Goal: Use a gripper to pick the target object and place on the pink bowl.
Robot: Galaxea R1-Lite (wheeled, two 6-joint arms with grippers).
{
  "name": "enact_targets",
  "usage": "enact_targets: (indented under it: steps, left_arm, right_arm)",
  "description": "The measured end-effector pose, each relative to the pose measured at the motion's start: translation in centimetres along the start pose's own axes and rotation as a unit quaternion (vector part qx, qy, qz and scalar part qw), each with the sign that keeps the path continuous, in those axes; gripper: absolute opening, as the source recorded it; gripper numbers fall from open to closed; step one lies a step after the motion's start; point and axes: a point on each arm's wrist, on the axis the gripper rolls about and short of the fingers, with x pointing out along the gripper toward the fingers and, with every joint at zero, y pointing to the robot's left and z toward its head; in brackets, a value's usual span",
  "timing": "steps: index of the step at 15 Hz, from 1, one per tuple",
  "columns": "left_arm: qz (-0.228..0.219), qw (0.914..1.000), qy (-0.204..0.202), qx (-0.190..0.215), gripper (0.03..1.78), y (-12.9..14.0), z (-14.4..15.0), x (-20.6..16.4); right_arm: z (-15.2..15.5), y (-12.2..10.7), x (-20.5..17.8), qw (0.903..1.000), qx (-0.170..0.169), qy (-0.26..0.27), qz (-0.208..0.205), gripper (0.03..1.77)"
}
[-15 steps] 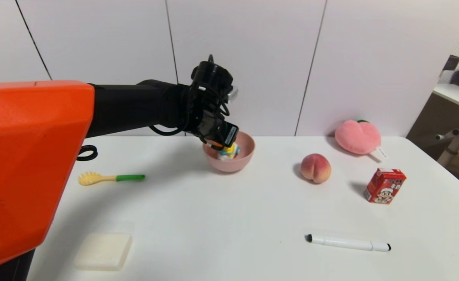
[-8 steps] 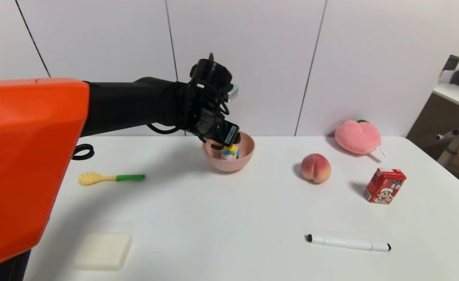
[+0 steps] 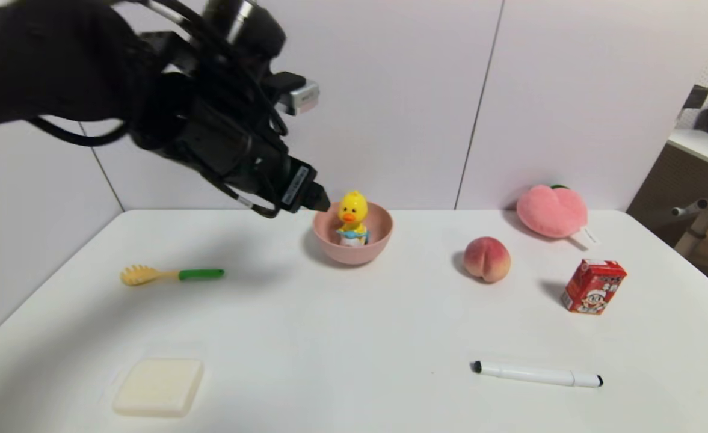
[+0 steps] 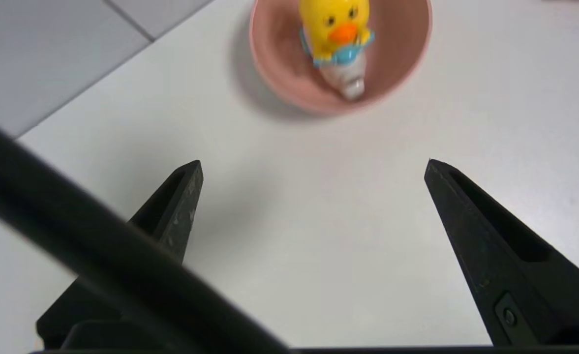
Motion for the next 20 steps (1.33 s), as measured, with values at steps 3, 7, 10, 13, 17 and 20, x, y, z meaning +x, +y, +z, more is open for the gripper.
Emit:
enact_targets:
  steps: [3, 7, 10, 13, 17, 20]
  left_arm:
    - [0.007, 0.9999, -0.001, -0.007, 1.65, 1.1, -4.5, -7.0]
    - [0.033, 0.9986, -0.026, -0.032, 1.67, 1.8, -14.5, -12.8]
    - [0.065, 0.9920, -0.091, -0.058, 1.68, 1.5, -21.6, -13.9]
    - [0.096, 0.9707, -0.205, -0.080, 1.69, 0.8, -27.0, -14.9]
    - [0.114, 0.9519, -0.272, -0.083, 1.69, -0.8, -32.0, -14.7]
    - [0.138, 0.9431, -0.290, -0.085, 1.69, -1.2, -33.2, -14.3]
  right_arm:
    - [0.0, 0.0, 0.0, 1.0000, 0.000, 0.000, 0.000, 1.71]
    - [0.0, 0.0, 0.0, 1.0000, 0.000, 0.000, 0.000, 1.71]
    - [0.0, 0.0, 0.0, 1.0000, 0.000, 0.000, 0.000, 1.71]
    - [0.0, 0.0, 0.0, 1.0000, 0.000, 0.000, 0.000, 1.71]
    - [0.0, 0.0, 0.0, 1.0000, 0.000, 0.000, 0.000, 1.71]
    - [0.0, 0.0, 0.0, 1.0000, 0.000, 0.000, 0.000, 1.71]
